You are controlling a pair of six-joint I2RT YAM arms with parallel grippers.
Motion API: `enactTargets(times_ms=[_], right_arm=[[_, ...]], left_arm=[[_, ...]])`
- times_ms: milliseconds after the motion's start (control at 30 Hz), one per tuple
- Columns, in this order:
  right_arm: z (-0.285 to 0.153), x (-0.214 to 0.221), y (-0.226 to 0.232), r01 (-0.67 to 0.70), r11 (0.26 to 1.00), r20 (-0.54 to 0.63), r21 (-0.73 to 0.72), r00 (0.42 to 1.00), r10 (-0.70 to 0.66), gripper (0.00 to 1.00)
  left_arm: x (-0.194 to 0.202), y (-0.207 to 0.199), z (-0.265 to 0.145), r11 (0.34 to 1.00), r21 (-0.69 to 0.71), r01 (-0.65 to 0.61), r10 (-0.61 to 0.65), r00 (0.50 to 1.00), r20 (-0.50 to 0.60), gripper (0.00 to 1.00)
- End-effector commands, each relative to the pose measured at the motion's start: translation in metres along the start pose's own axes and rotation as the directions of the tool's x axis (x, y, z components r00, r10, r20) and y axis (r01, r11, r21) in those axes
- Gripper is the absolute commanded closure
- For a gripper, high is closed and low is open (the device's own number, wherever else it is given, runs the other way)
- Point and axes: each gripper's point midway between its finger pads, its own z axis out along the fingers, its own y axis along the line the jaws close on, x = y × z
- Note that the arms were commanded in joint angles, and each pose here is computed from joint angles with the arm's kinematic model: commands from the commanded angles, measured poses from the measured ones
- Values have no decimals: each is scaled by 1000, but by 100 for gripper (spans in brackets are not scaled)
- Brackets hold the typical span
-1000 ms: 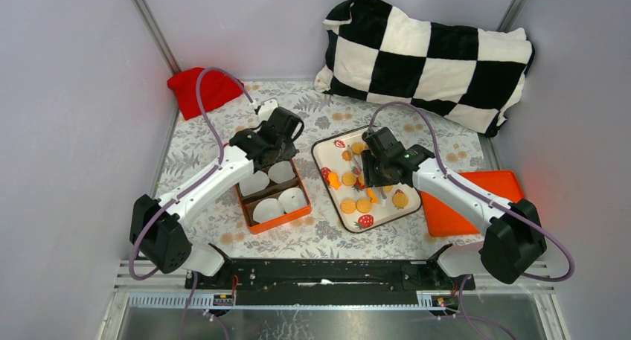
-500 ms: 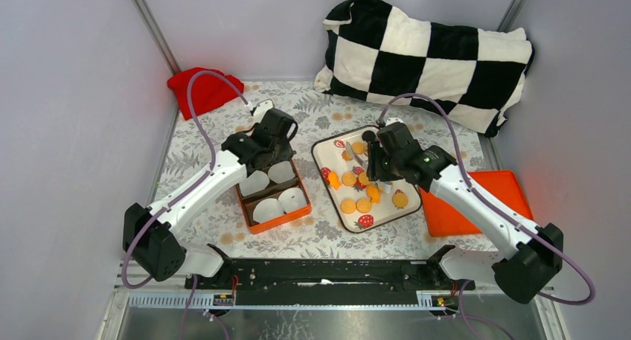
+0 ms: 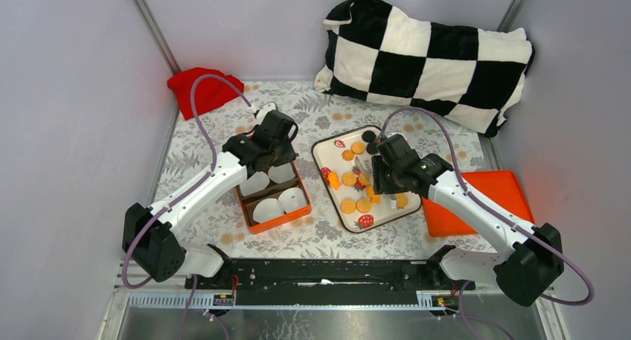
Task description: Pack the cookies
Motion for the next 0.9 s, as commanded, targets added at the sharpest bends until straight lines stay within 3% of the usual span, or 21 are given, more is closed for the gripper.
enactTargets(times_ms=[0,333,633,867], right_arm=[[5,-14,1,2,1000,48,22,999,-3,49],[32,-40,7,18,997,73,73,997,-23,50],[35,-49,26,11,1000,68,1,998,-11,49],[44,-54,22,18,998,57,54,998,-21,48]], left_arm=[[-5,-8,2,999,36,14,-14,1000,15,84],[-5,-5,3,1000,29,7,-8,1000,19,83],[-2,0,4,1000,12,5,-5,1000,15,83],[4,2,9,1000,12,6,-6,1000,0,83]])
